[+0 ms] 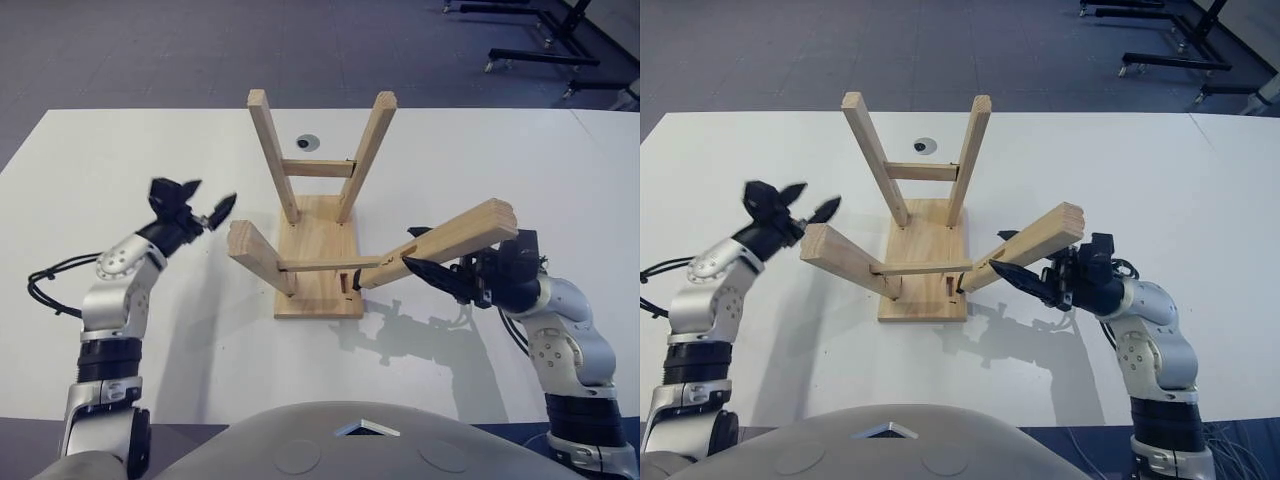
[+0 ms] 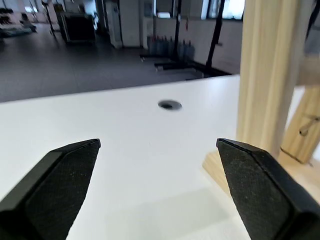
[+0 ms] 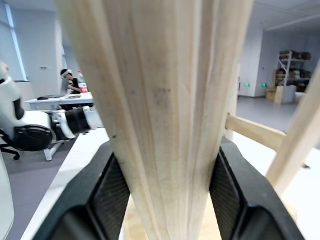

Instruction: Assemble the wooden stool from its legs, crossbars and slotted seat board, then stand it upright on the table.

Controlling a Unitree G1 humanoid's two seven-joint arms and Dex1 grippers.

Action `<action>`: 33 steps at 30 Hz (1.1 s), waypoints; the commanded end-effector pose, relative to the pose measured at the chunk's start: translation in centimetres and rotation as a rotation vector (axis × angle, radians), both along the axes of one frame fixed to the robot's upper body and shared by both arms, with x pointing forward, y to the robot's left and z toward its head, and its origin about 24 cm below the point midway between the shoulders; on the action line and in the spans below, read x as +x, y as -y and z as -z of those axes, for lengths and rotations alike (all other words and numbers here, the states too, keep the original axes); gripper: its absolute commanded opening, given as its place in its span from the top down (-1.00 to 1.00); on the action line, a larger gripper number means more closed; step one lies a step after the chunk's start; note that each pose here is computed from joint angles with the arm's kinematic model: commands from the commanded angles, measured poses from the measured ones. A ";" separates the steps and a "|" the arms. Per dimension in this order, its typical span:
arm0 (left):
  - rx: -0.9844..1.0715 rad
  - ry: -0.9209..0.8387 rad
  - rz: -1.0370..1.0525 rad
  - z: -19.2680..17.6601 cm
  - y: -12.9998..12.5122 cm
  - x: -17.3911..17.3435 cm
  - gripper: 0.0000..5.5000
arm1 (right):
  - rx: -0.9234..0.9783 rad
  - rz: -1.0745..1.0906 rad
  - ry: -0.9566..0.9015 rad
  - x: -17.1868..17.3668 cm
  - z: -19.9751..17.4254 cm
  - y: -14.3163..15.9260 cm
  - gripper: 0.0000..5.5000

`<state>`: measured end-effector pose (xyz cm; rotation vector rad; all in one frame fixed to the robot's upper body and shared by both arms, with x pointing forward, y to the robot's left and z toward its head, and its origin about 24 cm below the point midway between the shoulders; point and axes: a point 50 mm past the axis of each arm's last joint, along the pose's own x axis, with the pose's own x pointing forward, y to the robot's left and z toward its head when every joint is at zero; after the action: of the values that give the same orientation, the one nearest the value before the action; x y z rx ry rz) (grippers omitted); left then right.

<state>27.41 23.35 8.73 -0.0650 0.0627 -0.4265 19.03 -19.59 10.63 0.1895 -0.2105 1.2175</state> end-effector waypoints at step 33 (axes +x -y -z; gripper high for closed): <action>-0.018 0.073 0.568 -11.8 5.1 -5.1 -0.55 | -0.057 -0.096 0.120 0.8 -1.1 -1.7 0.25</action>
<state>22.27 18.32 20.70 -0.0718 -0.0098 -0.9922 19.26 -18.17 10.15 0.1173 -0.2326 1.2877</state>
